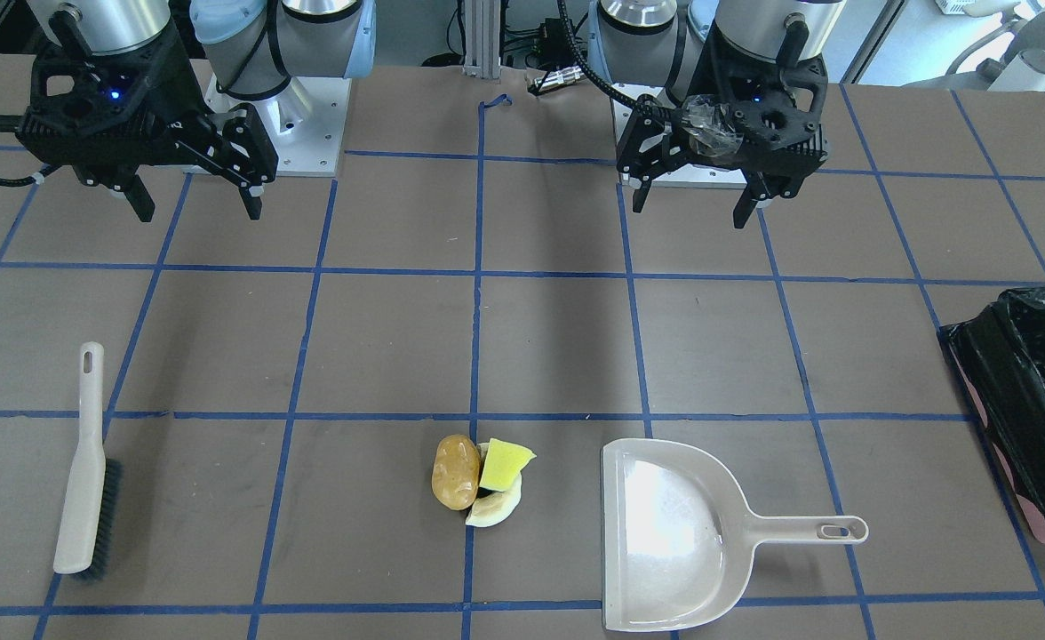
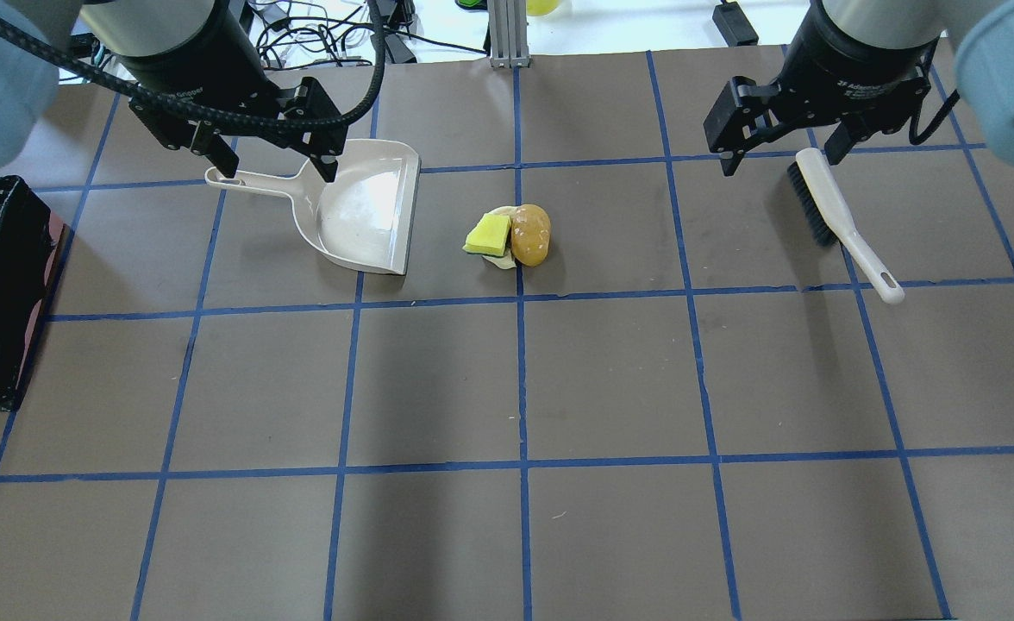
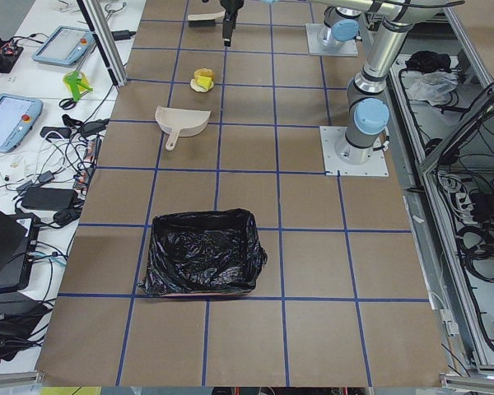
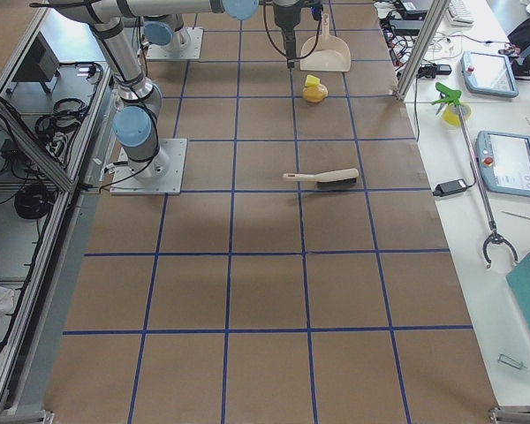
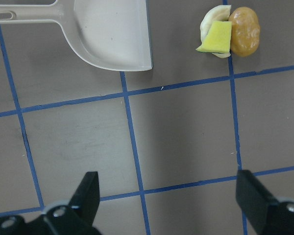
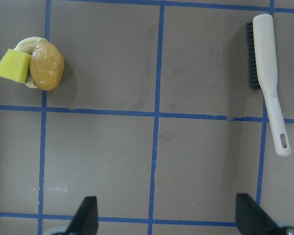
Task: Sweep and dump trash into bin
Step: 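Lower the left gripper to the dustpan handle while the right descends to the brush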
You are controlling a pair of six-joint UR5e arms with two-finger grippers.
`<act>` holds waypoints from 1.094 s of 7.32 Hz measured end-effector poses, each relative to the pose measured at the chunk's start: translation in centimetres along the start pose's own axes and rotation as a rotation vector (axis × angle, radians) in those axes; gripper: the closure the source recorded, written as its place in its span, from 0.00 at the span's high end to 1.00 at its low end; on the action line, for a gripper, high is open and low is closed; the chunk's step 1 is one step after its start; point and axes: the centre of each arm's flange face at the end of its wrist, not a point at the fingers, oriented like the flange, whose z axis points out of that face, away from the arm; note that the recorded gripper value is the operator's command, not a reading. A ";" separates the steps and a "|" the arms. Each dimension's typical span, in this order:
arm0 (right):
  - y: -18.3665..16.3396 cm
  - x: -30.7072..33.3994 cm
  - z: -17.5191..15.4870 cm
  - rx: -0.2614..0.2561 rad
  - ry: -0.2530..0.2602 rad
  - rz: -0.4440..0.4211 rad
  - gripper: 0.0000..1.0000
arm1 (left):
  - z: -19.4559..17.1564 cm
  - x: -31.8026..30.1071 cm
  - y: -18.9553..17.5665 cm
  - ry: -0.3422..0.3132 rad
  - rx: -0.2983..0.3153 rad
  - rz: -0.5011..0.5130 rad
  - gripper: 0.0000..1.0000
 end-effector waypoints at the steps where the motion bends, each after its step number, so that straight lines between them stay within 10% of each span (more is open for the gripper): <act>1: 0.0 0.0 0.0 0.000 0.000 0.000 1.00 | 0.2 -0.1 0.1 -0.003 -0.005 -0.002 1.00; 8: -0.5 4.5 2.3 -0.039 0.013 -0.024 1.00 | 3.4 -7.1 -2.8 -0.077 -0.003 0.020 1.00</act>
